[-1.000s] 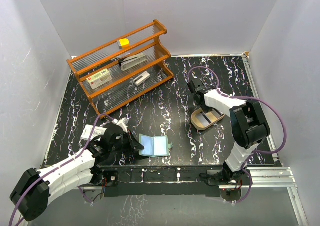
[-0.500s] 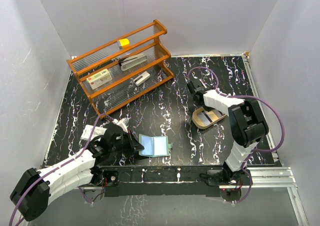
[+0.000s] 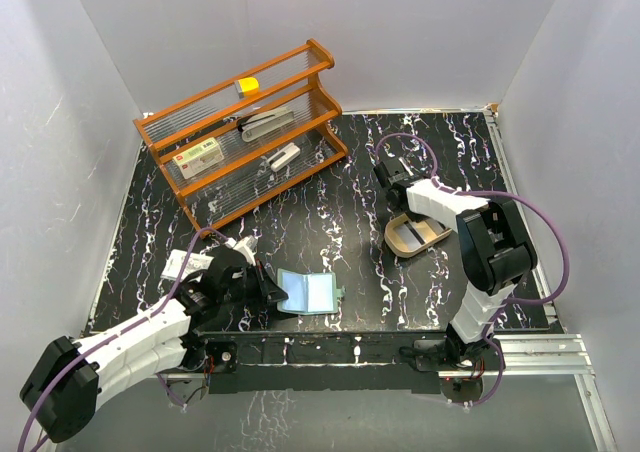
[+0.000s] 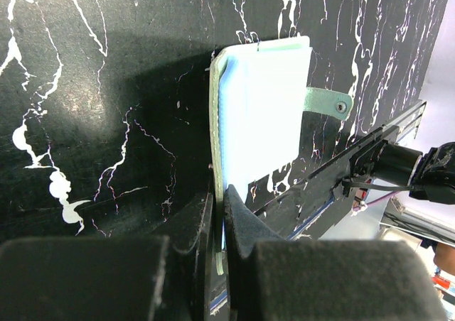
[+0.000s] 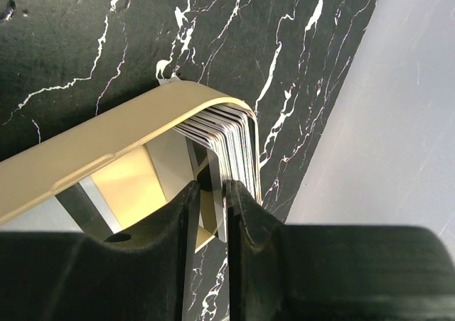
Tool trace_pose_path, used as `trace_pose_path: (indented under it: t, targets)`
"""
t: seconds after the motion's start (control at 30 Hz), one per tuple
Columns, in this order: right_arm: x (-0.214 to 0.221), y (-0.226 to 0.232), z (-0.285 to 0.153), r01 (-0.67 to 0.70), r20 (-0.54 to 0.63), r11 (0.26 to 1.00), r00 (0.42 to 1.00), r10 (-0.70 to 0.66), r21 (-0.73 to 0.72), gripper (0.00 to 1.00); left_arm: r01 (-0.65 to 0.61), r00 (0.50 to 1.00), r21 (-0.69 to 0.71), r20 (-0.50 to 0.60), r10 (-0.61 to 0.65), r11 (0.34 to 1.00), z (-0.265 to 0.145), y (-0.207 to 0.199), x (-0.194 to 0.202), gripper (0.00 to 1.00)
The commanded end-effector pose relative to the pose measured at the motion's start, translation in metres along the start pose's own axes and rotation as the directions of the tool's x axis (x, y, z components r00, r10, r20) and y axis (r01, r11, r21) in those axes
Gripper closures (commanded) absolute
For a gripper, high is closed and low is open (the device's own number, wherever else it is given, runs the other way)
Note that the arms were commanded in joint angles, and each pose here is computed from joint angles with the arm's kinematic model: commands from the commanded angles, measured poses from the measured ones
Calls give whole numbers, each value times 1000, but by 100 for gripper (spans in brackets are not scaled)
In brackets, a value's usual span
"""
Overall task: Put the credit cards into the card holder
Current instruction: Pick up the credit card from the storage box.
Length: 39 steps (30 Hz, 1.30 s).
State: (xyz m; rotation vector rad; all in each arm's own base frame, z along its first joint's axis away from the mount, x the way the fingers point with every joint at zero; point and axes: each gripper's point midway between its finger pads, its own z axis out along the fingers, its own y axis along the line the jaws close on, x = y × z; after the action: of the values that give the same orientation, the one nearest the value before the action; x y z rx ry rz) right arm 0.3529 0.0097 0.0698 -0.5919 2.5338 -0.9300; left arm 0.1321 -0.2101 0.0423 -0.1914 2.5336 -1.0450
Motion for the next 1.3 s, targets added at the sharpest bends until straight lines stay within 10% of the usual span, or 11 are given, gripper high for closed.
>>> trace_pose_path:
  t: [0.0, 1.27]
  targets:
    - [-20, -18, -9, -69, 55, 997, 996, 67, 34, 82, -26, 1000, 20, -1, 26, 999, -6, -13, -5, 100]
    - [-33, -15, -44, -108, 158, 983, 979, 131, -148, 100, 7, 1000, 36, -10, -7, 999, -3, -14, -3, 100]
